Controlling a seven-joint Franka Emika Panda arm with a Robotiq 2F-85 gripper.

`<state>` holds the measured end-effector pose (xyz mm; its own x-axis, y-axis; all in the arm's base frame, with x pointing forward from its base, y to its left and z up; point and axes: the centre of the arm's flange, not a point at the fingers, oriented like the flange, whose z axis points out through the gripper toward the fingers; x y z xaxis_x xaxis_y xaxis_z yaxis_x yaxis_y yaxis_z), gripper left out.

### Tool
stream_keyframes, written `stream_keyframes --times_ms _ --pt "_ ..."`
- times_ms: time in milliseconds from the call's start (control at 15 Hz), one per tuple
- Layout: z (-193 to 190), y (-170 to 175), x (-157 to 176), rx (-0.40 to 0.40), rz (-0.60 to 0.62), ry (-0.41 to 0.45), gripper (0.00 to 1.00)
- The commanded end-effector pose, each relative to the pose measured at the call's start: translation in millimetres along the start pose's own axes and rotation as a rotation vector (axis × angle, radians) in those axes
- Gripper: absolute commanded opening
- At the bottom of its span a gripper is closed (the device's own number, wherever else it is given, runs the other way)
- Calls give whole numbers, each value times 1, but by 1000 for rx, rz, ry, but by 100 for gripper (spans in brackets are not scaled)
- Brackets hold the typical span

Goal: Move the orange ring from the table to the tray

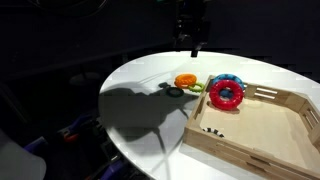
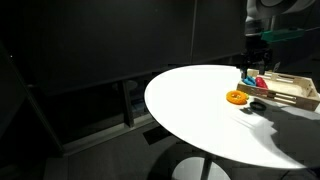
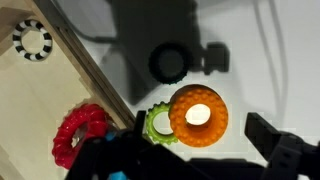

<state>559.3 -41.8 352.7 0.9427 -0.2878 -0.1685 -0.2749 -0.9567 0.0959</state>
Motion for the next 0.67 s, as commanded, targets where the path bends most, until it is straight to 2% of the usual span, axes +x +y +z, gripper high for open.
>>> stream_keyframes --times_ms 0,600 --pt "19 -3 20 -15 21 20 100" --pt "60 -7 41 -47 59 72 100"
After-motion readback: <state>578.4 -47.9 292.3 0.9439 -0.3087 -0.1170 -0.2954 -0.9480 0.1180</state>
